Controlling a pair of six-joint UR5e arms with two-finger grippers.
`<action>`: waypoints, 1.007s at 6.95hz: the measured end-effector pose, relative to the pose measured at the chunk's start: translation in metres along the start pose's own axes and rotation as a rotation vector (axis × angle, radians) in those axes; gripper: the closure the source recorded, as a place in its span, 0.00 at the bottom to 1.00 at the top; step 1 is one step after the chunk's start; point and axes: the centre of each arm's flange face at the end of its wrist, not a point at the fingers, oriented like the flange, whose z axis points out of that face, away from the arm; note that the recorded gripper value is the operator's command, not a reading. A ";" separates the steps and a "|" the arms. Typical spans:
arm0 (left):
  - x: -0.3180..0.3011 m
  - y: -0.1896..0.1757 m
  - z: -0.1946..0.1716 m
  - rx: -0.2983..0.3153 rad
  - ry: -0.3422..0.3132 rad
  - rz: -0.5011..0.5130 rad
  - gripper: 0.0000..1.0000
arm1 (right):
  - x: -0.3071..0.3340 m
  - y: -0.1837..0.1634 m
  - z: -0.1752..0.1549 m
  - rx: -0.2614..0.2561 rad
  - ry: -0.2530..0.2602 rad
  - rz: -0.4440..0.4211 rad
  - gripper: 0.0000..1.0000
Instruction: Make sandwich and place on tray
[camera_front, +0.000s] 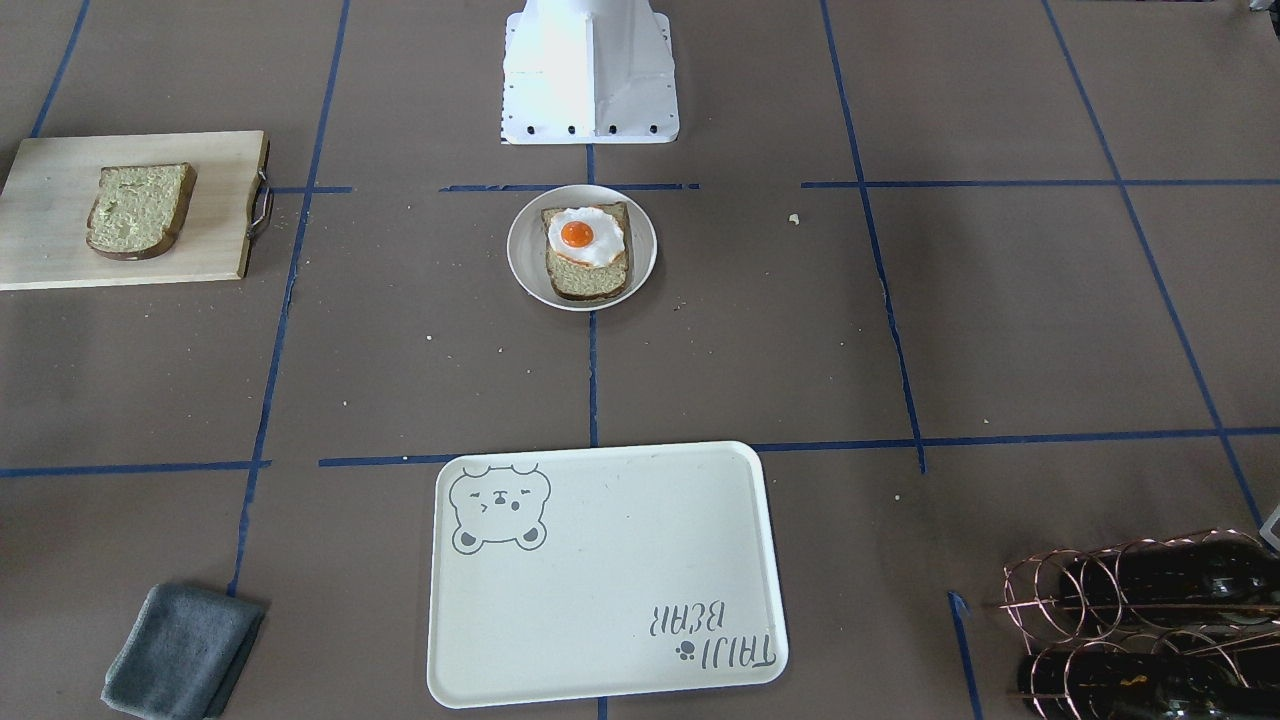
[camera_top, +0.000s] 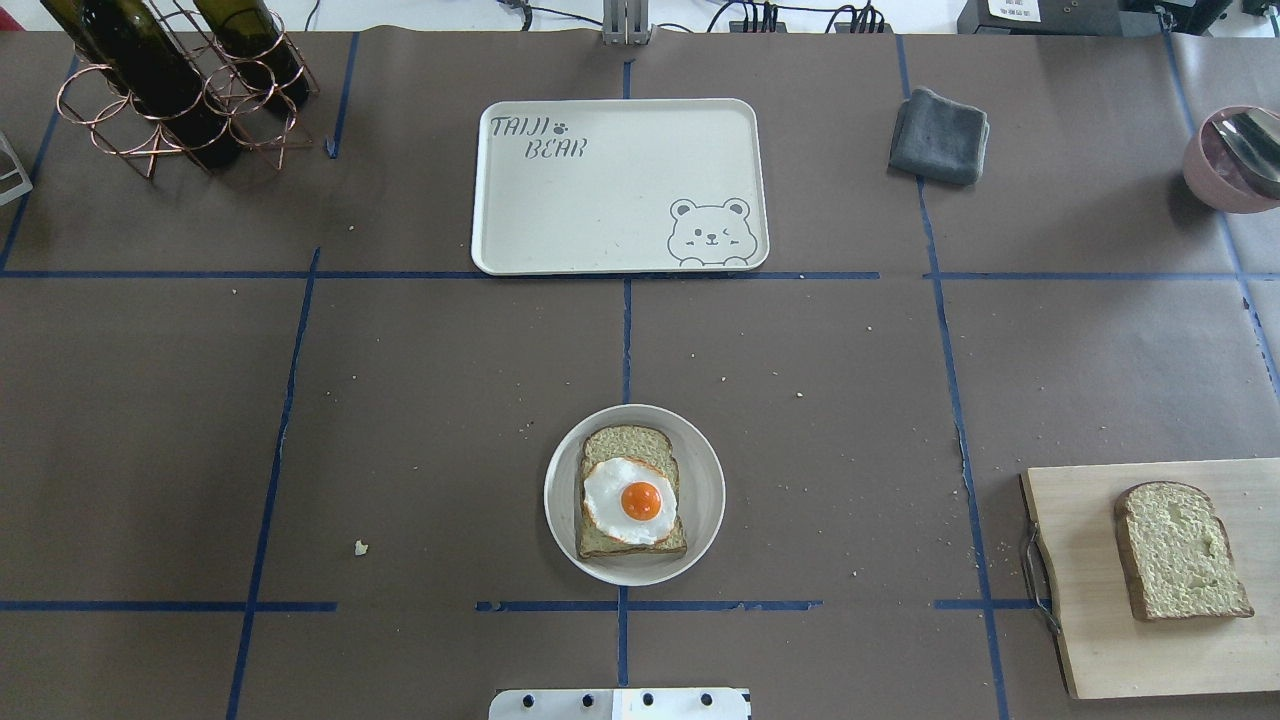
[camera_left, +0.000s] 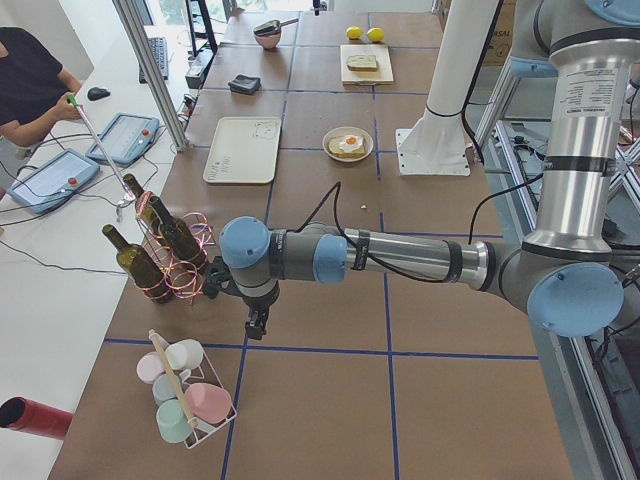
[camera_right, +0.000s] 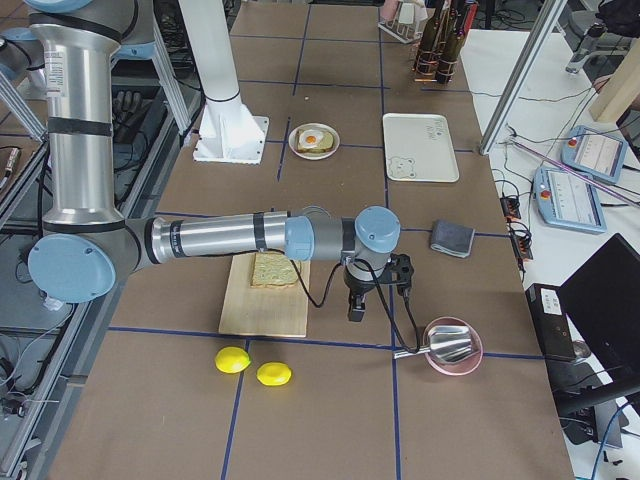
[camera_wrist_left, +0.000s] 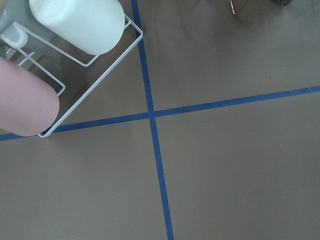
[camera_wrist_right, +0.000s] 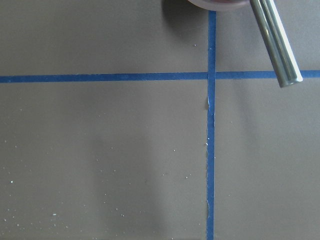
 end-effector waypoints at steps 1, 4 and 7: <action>0.003 -0.001 -0.003 0.006 -0.001 0.007 0.00 | -0.003 -0.001 -0.003 0.007 -0.001 -0.007 0.00; 0.013 -0.001 -0.010 0.022 -0.001 0.021 0.00 | -0.023 -0.001 -0.014 0.029 -0.011 -0.048 0.00; 0.018 0.000 -0.013 0.028 0.007 0.029 0.00 | -0.118 0.030 0.004 -0.029 -0.044 -0.127 0.00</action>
